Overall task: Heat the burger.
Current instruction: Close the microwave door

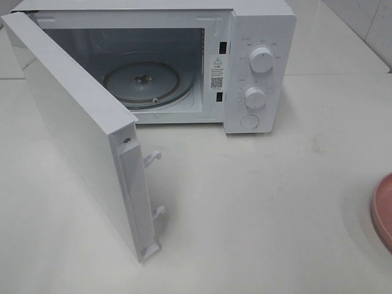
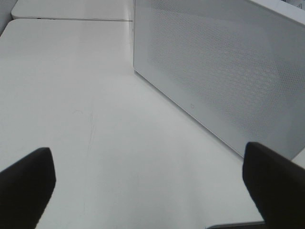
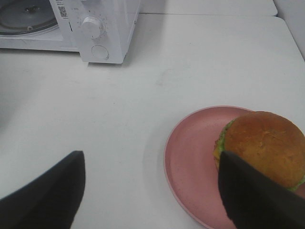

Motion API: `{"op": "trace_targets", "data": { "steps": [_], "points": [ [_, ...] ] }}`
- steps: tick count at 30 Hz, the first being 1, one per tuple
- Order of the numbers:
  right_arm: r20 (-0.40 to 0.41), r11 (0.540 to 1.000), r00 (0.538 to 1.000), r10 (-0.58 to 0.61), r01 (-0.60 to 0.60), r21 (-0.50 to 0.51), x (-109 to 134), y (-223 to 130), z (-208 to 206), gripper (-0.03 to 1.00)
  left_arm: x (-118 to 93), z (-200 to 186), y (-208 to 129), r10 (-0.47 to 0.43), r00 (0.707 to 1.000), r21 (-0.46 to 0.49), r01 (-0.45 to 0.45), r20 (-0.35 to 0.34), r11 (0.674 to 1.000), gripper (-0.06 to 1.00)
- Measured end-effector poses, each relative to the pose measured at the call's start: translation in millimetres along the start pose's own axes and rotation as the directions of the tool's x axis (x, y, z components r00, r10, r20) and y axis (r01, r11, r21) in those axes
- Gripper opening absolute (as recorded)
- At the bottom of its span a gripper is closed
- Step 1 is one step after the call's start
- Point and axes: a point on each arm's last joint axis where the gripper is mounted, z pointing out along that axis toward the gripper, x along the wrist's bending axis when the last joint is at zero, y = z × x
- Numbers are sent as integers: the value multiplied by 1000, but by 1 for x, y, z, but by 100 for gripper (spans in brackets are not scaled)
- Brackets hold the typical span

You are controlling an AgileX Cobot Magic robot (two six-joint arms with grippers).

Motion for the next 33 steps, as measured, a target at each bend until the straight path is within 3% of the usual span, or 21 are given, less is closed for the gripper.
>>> {"op": "trace_targets", "data": {
  "steps": [27, 32, 33],
  "points": [
    [0, 1000, 1000, 0, 0, 0, 0, 0, 0, 75, -2, 0, 1, -18, 1000, -8, 18, 18, 1000, 99],
    [0, 1000, 1000, 0, 0, 0, 0, 0, 0, 75, -1, 0, 8, -23, 1000, -51, 24, 15, 998, 93],
    [0, 1000, 1000, 0, 0, 0, 0, 0, 0, 75, 0, 4, 13, -28, 1000, -44, 29, 12, 999, 88]
  ]
}}
